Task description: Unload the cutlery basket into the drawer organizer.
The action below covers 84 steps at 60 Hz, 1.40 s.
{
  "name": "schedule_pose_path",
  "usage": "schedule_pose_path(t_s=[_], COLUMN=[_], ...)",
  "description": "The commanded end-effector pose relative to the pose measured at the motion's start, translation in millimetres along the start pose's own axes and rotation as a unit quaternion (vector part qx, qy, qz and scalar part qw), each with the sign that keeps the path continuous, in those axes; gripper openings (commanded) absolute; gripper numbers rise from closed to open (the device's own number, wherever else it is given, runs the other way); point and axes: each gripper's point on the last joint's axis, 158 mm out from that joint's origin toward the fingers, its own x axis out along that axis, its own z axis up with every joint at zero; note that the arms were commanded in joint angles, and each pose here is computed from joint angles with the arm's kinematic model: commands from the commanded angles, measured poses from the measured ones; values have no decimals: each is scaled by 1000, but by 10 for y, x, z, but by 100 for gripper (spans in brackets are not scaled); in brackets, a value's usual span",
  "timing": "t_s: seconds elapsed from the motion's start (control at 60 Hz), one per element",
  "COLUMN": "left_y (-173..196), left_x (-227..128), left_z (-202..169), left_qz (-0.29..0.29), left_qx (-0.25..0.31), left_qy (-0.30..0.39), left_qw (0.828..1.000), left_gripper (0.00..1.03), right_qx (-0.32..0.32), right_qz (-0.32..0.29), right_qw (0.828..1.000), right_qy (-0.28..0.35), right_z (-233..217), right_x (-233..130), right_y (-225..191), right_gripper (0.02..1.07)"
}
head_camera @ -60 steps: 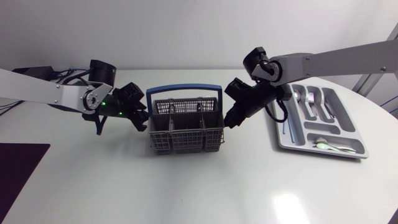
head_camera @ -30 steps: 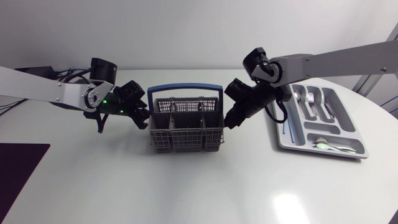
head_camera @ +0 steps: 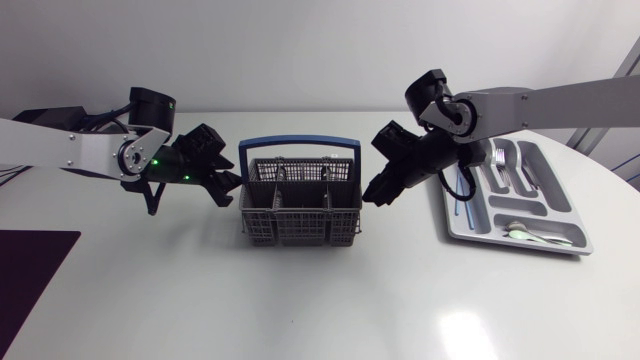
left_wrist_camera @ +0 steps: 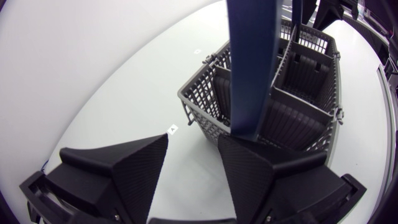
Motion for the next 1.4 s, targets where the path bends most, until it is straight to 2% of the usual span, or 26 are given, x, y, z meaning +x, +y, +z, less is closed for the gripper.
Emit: schedule_pose_path(t_s=[0.0,0.2,0.383,0.583,0.717,0.817,0.967,1.133,1.333,1.383], left_y=[-100,-206,-287,-306,-247,-241,-250,-382,-345,-303], left_x=[-54,-94,-113,-217,-483,-723,-1108,-1383,-1667,-1762], left_z=[-94,-119,-127,-169,-181,-151,-29,-32,-63,-53], left_qz=[-10,-16,-21,-16,10,28,62,66,116,133], left_qx=[-15,-14,-11,-14,-19,-27,-45,-64,-79,-99], left_qy=[5,7,7,7,-4,-16,-50,-54,-73,-89], left_qw=[1000,1000,1000,1000,1000,999,996,994,987,982], left_gripper=[59,59,59,59,70,98,99,99,99,99], right_qx=[21,19,20,21,22,22,22,34,58,63], right_qz=[-7,-17,-23,-54,-83,-105,-136,-167,-224,-244], right_qw=[1000,1000,1000,998,995,993,988,980,964,958], right_qy=[5,2,1,-17,-44,-58,-74,-100,-133,-136], right_z=[-97,-108,-151,-171,-200,-264,-396,-530,-665,-702], right_x=[-16,-78,-124,-349,-615,-802,-1059,-1336,-1671,-1750], right_y=[-18,-24,-24,-84,-119,-151,-171,-174,-227,-240], right_gripper=[83,87,102,102,102,102,102,102,102,102])
